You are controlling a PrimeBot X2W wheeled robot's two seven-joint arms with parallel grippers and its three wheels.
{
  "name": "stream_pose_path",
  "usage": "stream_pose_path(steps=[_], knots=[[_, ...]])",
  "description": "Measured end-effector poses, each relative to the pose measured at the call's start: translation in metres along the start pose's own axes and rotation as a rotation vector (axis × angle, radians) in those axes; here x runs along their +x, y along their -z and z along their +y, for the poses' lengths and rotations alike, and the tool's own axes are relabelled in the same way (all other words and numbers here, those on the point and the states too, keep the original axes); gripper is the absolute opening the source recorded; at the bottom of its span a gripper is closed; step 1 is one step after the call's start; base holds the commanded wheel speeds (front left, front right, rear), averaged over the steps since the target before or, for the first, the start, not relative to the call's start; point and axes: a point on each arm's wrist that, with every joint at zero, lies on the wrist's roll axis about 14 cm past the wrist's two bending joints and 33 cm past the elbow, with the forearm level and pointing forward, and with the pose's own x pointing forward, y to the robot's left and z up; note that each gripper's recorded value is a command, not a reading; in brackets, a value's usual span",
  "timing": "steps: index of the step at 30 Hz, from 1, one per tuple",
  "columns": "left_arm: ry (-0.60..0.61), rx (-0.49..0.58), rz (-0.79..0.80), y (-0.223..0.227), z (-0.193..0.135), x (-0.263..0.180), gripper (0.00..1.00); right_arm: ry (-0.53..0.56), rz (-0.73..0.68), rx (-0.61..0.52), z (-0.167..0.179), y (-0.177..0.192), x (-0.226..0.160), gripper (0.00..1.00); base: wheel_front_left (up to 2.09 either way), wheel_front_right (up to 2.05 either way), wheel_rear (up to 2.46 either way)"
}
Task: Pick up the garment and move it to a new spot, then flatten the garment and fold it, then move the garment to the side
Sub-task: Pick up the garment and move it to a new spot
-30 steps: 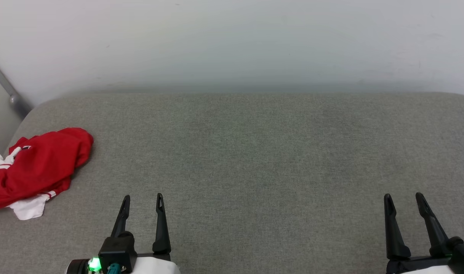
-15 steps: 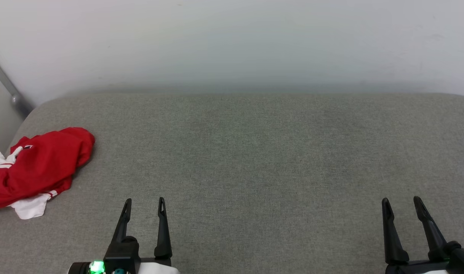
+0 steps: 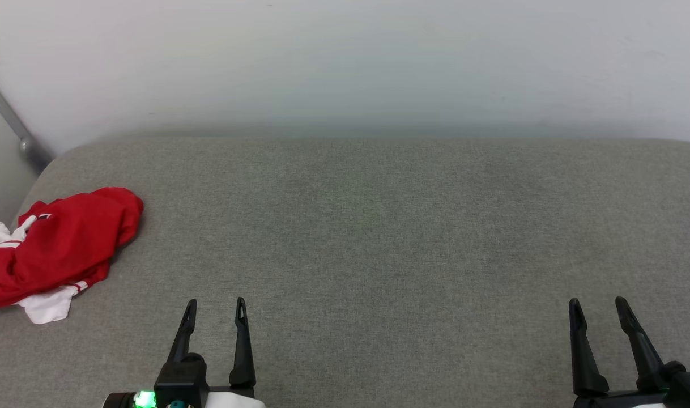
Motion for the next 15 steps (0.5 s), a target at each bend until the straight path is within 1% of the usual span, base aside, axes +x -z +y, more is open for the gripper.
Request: stream_pose_path(steps=[8,15], knots=[[-0.032,0.004,0.002,0.0,0.009,-0.004,1.0,-0.026,-0.001,0.003,0.007,0.0,0.005,1.0,0.0,0.0,0.0],[-0.12,0.009,0.0,-0.002,0.035,-0.014,1.0,-0.092,0.006,0.009,0.027,0.004,0.015,1.0,0.0,0.0,0.0]])
